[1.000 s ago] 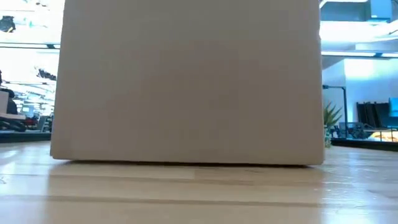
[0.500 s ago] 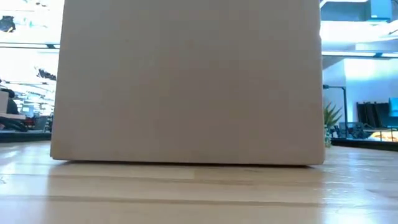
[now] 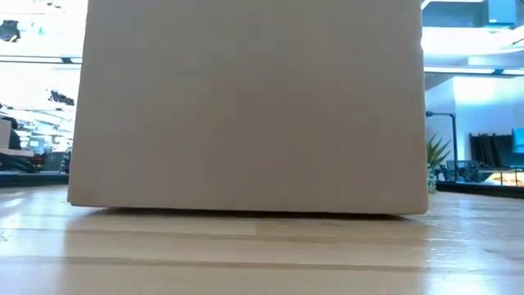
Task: Wrap mug
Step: Close the cardboard box
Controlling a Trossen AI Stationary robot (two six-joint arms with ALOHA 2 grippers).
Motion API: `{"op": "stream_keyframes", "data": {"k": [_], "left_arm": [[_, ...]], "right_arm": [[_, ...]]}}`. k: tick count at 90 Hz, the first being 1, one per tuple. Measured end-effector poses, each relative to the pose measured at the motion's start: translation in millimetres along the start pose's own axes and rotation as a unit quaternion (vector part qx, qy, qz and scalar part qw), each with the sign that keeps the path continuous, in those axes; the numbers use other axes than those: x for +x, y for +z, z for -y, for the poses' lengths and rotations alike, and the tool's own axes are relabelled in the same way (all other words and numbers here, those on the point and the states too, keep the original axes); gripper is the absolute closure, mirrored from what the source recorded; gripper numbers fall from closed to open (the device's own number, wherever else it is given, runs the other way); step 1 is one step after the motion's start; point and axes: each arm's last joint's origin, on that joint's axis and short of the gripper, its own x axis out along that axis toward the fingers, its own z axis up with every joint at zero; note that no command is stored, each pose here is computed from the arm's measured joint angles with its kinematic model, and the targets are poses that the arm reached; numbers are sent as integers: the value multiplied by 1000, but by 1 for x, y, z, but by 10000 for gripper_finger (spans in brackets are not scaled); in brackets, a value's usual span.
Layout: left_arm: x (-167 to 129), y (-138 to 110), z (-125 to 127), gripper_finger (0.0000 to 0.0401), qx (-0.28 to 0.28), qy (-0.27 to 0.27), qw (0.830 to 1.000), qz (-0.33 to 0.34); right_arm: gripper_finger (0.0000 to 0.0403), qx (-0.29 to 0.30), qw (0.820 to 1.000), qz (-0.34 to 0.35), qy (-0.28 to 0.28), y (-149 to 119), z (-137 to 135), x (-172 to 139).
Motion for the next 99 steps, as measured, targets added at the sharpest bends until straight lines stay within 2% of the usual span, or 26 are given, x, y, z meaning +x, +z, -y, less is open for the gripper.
{"op": "stream_keyframes", "data": {"k": [9, 26, 36, 49, 71, 85, 99], "left_arm": [[-18, 4, -1, 401, -19, -36, 999, -19], [-40, -16, 4, 401, -83, -80, 984, -137], [-44, -32, 16, 401, -89, -94, 972, -197], [-34, -45, 39, 401, -84, -107, 964, -228], [-4, -65, 78, 401, -59, -111, 965, -229], [12, -65, 94, 401, -59, -108, 974, -191], [17, -59, 102, 401, -71, -119, 980, -144]], "right_arm": [[403, -1, 1000, -2, 0, -3, 0, 1], [403, 0, 1000, 2, 3, -3, 0, 1], [403, 6, 999, 31, 12, 3, -2, 1], [403, 9, 998, 54, 20, 3, -4, 11], [403, 14, 999, 24, 39, -14, -5, 44], [403, 16, 999, 20, 38, -12, -5, 41], [403, 22, 998, 43, 45, 5, -6, 18]]}}
